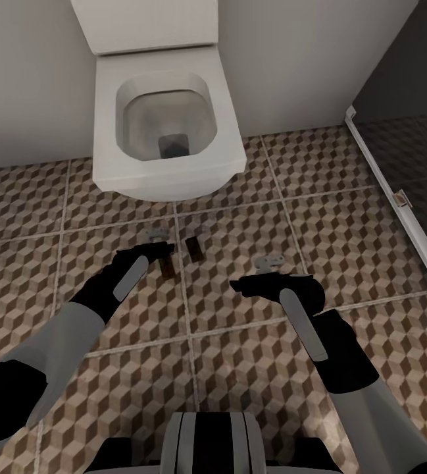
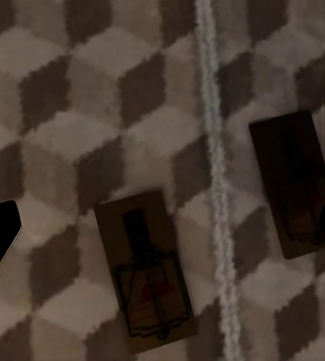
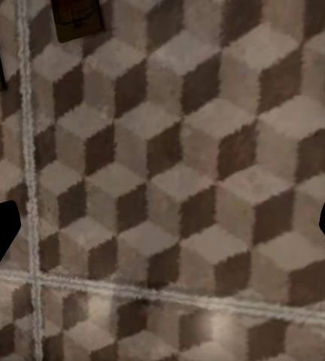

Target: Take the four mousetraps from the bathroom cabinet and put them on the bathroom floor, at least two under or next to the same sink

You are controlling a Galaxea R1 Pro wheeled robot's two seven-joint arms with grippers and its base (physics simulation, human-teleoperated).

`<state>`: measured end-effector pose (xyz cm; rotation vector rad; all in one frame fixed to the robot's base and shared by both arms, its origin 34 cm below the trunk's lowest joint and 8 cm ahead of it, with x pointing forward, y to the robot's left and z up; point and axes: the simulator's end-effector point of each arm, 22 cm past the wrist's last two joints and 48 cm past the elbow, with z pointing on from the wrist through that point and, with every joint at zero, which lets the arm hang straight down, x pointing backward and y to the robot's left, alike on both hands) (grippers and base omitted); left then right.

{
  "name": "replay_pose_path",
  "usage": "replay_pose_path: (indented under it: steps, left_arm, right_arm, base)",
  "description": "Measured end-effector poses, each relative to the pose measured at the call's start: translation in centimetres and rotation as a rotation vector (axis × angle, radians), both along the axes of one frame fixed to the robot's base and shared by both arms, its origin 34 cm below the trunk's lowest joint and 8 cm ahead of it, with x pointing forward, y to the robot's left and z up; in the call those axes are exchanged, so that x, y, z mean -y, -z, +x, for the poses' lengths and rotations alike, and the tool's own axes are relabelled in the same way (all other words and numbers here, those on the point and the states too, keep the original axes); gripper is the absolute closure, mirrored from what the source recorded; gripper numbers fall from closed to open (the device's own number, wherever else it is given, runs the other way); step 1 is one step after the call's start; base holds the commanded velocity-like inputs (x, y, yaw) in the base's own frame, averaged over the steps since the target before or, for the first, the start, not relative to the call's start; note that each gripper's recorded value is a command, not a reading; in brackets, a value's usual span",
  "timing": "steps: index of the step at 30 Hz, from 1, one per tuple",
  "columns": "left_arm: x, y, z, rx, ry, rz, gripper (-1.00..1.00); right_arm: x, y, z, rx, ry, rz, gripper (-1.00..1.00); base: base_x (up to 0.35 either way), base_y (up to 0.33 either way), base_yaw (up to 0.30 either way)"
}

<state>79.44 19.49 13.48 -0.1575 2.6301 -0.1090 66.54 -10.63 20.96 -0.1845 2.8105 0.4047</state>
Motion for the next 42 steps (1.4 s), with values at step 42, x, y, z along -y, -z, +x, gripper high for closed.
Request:
replay_pose_path:
  steps: [42]
  left_arm:
    - [-0.1, -2.1, 1.0, 0.032, -0.004, 0.001, -1.0]
  right_arm:
    - [0.0, -1.7, 0.8, 0.028, 0.001, 0.001, -1.0]
  base:
    - [-0.03, 0.005, 0.0]
